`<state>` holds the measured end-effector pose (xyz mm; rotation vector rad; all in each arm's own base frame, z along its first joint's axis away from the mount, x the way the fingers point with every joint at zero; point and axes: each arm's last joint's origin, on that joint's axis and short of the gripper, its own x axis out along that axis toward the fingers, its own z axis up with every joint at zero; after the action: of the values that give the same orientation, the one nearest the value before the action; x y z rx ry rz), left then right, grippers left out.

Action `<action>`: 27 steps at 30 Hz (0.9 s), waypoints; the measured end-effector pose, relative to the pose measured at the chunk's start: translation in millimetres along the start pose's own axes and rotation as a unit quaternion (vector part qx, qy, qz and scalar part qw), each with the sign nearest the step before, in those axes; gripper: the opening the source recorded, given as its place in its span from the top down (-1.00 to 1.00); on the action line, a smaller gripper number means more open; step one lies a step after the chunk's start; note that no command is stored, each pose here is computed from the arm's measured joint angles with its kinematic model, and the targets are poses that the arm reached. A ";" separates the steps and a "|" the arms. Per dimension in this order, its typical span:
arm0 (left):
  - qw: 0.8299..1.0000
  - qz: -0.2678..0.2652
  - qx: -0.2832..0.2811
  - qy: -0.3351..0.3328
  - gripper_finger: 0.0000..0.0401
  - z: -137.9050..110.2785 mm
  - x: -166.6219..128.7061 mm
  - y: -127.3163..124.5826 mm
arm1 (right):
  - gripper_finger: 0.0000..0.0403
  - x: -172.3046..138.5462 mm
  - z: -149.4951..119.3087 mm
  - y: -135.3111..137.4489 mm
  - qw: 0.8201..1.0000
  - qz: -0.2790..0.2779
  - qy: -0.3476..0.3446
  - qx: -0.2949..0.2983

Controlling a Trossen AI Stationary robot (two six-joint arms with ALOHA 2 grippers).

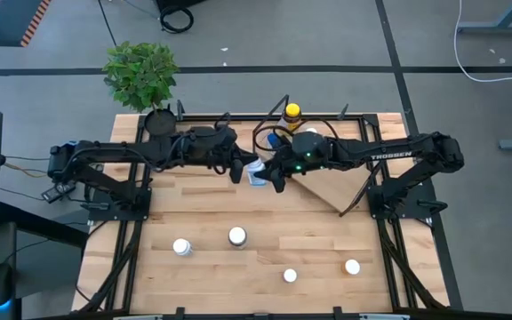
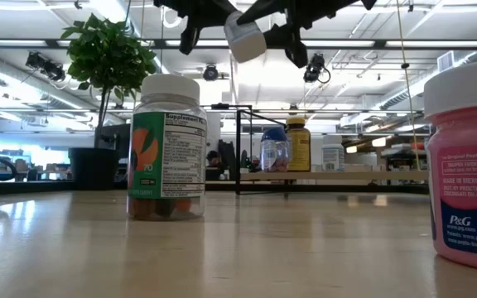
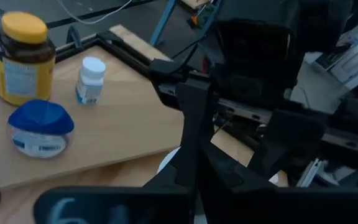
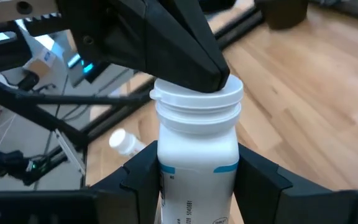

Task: Pick and place medicine bottles onto shelf by color
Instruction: Put the white and blue medicine bottle on the shelf aligned with the other white and blue medicine bottle

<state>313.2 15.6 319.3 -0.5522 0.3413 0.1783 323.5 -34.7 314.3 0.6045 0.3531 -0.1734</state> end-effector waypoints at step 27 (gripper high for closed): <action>0.999 -0.017 0.030 -0.001 0.95 -14.5 13.5 -17.2 | 0.14 -0.6 -2.1 -6.2 0.999 -0.011 0.025 0.018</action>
<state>326.3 -5.6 311.1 -0.4978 0.3342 0.1350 320.7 -38.5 309.7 0.6420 0.4055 -0.1867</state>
